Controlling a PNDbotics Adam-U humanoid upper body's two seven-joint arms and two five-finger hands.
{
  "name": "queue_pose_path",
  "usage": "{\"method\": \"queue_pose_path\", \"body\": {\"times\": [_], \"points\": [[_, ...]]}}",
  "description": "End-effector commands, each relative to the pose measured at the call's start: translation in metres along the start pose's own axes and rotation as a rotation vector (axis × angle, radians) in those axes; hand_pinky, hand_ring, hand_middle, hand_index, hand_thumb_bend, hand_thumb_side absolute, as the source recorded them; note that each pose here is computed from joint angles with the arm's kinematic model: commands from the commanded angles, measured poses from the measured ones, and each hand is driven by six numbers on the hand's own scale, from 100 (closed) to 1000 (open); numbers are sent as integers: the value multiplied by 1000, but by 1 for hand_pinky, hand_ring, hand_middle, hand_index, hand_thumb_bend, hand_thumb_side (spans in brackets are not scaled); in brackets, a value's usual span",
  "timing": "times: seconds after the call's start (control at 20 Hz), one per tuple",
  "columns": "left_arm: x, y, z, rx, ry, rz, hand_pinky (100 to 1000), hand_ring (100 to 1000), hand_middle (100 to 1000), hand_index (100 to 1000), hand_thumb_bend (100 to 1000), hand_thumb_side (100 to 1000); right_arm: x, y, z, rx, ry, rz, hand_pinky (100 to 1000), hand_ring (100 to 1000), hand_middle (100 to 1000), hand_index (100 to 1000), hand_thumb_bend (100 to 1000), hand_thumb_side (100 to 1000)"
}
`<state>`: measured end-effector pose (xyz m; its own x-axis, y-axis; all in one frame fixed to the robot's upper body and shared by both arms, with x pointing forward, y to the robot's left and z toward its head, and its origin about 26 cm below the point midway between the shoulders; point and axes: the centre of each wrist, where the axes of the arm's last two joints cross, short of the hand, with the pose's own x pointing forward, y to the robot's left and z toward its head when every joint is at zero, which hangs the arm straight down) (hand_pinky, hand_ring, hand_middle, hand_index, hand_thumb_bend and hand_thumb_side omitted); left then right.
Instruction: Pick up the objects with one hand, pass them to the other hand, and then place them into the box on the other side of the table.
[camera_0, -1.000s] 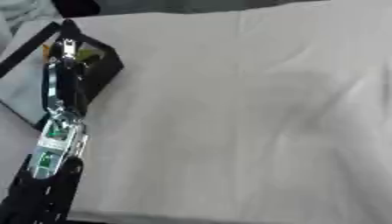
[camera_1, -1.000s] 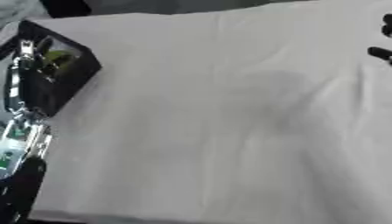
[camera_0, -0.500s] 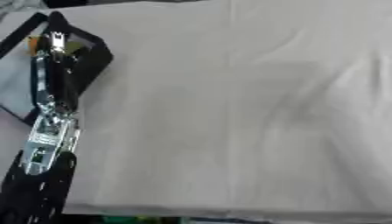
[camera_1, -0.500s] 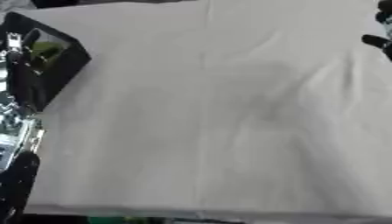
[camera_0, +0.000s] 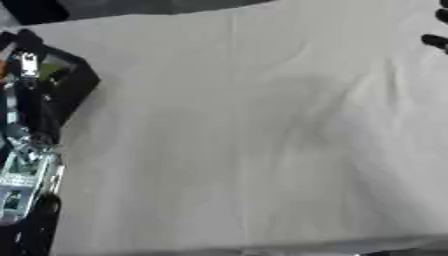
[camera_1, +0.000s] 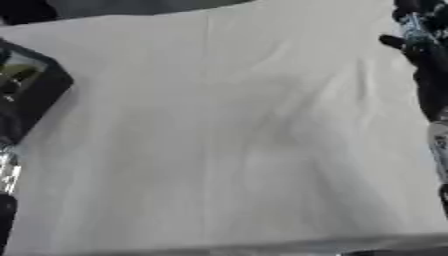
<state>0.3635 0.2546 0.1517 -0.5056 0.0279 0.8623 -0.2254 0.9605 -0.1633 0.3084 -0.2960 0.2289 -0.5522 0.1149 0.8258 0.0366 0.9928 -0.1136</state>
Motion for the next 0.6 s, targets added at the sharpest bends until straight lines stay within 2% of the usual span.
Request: {"method": "queue_pose_path", "body": {"times": [0.05, 0.6], "points": [[7, 2, -4, -1, -30, -3, 731, 946, 851, 845, 524, 703, 12, -4, -3, 2, -41, 28, 800, 940, 857, 848, 217, 462], [8, 3, -4, 10, -32, -4, 730, 936, 842, 842, 534, 697, 15, -3, -2, 1, -40, 30, 799, 947, 868, 853, 221, 459]]}}
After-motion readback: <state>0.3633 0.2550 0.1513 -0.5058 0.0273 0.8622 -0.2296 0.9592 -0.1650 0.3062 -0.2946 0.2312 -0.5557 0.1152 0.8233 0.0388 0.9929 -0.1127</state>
